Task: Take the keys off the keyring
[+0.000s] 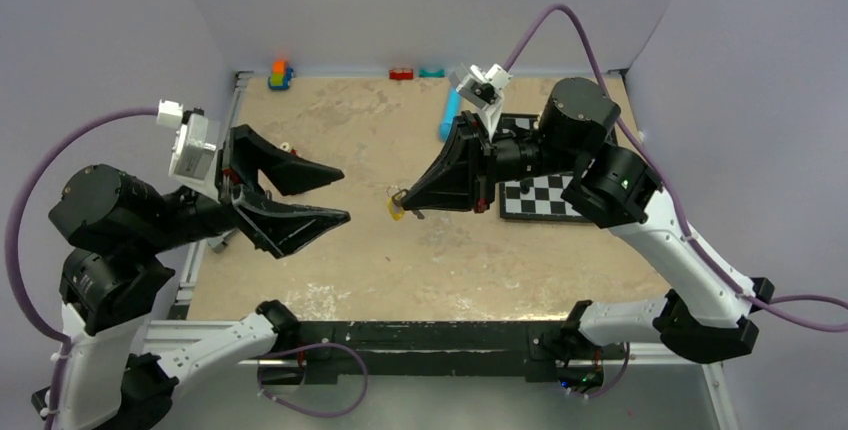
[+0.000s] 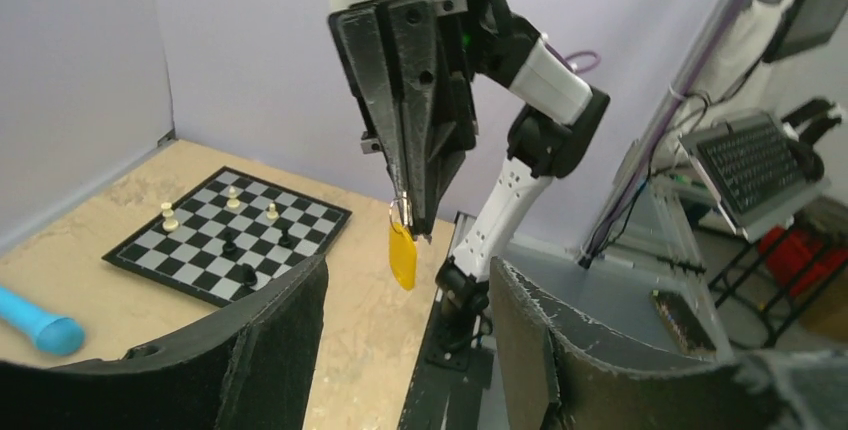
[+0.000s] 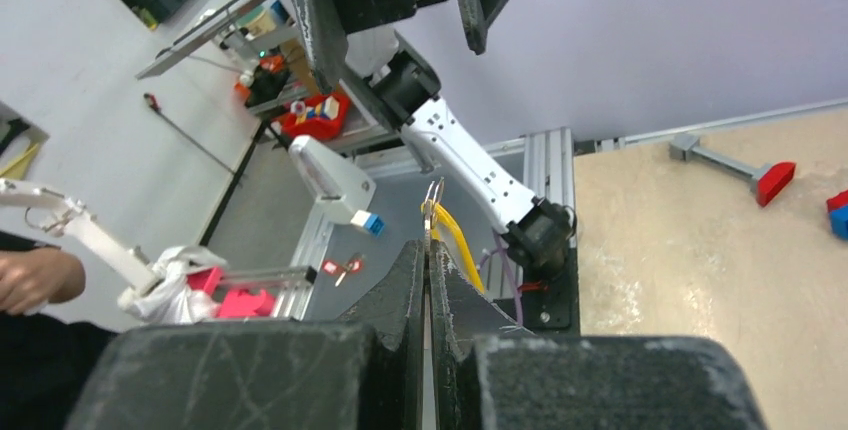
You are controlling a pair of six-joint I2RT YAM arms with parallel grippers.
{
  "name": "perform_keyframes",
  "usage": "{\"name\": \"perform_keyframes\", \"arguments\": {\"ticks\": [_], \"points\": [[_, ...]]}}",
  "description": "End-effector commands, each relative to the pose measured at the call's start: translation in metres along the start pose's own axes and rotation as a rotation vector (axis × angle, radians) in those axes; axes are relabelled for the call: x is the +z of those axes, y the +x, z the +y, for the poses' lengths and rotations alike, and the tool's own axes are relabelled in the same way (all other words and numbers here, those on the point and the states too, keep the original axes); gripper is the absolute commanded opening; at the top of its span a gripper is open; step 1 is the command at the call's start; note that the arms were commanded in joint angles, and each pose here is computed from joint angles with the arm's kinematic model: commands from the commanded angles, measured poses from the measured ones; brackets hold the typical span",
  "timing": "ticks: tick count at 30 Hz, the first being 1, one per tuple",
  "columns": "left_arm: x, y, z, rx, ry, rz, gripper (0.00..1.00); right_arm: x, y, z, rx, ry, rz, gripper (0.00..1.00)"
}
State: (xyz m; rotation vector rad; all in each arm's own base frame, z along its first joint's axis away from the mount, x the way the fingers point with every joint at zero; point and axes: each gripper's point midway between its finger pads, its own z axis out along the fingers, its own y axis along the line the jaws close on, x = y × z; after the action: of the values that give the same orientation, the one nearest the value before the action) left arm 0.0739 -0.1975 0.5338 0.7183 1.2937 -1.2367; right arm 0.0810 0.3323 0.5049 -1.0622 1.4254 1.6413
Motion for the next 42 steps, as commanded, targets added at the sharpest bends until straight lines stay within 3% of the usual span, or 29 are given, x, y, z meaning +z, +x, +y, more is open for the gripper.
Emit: {"name": "perform_keyframes", "arguments": {"ticks": [1,17,29,39,42], "points": [[0.000,0.026,-0.012,0.040,0.119,0.186,0.63,-0.009,0.010,0.015,-0.041,-0.051,0.087,0.00],[0.037,0.026,-0.004,-0.008,0.202,0.243,0.48,-0.003,0.011,0.003,-0.052,-0.018,0.147,0.00],[0.039,0.028,-0.002,-0.016,0.201,0.269,0.34,-0.004,0.010,0.003,-0.079,-0.019,0.144,0.00],[0.037,0.041,0.000,-0.034,0.205,0.318,0.36,-0.003,0.006,0.004,-0.086,-0.019,0.129,0.00],[0.037,0.042,0.002,-0.031,0.197,0.320,0.32,-0.003,0.007,0.004,-0.086,-0.018,0.129,0.00]]}}
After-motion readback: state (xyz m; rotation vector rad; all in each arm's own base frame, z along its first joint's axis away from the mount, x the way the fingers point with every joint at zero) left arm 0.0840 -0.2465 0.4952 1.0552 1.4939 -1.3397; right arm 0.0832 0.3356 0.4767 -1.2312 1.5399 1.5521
